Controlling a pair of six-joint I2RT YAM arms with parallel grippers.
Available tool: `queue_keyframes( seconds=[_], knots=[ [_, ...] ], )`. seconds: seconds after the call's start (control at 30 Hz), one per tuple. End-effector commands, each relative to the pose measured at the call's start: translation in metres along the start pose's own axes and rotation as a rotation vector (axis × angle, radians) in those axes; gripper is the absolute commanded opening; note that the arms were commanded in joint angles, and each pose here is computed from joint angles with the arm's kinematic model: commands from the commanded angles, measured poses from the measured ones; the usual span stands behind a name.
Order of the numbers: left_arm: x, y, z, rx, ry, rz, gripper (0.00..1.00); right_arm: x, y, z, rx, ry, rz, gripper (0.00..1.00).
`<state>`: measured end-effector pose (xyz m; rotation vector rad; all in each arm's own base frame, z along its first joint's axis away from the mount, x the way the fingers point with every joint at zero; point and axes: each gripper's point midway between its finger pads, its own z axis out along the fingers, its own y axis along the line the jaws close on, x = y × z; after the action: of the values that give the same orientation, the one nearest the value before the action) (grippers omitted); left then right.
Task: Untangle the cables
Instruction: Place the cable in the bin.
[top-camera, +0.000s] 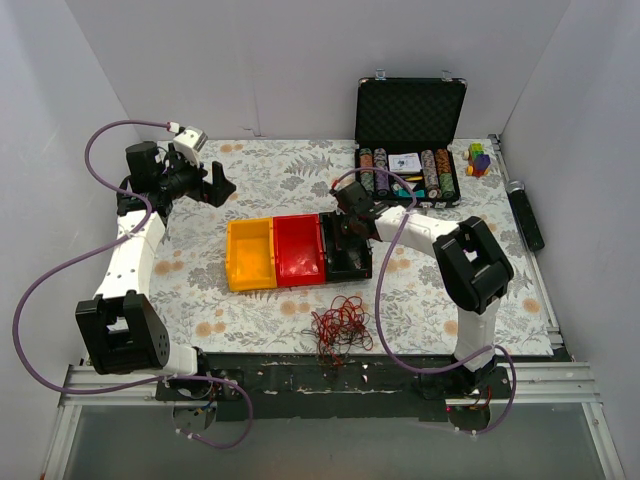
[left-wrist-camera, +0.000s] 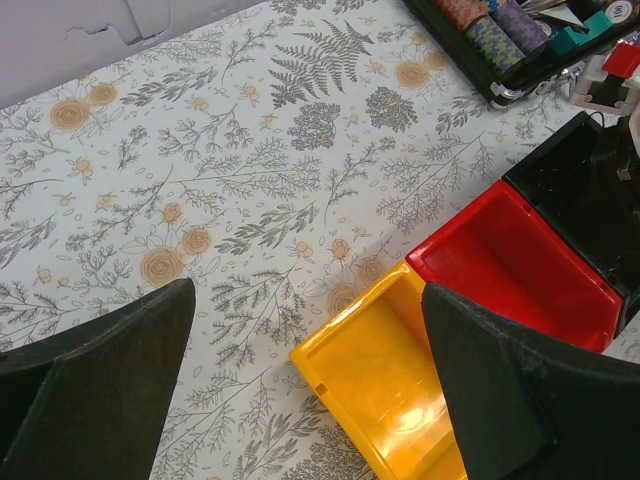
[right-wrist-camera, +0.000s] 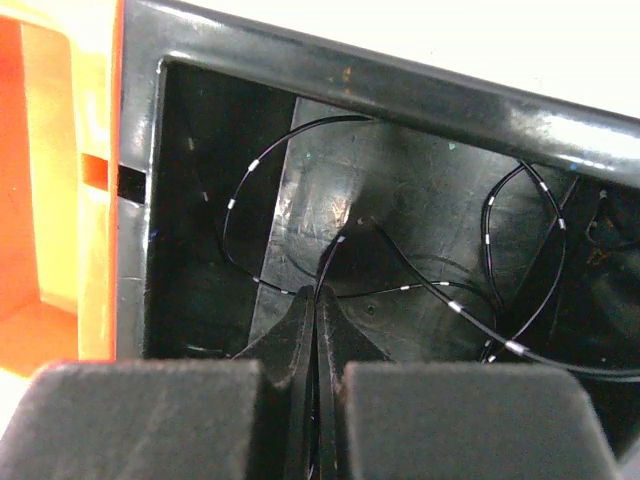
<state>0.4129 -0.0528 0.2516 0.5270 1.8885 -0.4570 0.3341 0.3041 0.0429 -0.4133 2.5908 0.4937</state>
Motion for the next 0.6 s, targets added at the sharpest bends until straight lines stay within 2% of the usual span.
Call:
queue_keyframes(
  seconds=[0.0, 0.13, 0.3, 0.37, 0.57],
  knots=[
    [-0.015, -0.006, -0.011, 0.006, -0.045, 0.053, 0.98, -0.01, 0.007, -0.007, -0.023, -0.02, 0.038, 0.02],
    [-0.014, -0.007, -0.009, 0.016, -0.044, 0.045, 0.98, -0.008, 0.007, -0.008, -0.022, -0.022, 0.045, 0.2],
    [-0.022, -0.007, -0.008, 0.018, -0.06, 0.045, 0.98, -0.014, 0.01, -0.021, -0.026, -0.053, 0.048, 0.56],
    [-0.024, -0.006, -0.007, 0.021, -0.061, 0.038, 0.98, -0.018, 0.011, -0.03, -0.032, -0.081, 0.045, 0.61],
    [-0.025, -0.007, -0.009, 0.024, -0.064, 0.045, 0.98, -0.029, 0.017, -0.057, -0.042, -0.12, 0.056, 0.62]
  ],
)
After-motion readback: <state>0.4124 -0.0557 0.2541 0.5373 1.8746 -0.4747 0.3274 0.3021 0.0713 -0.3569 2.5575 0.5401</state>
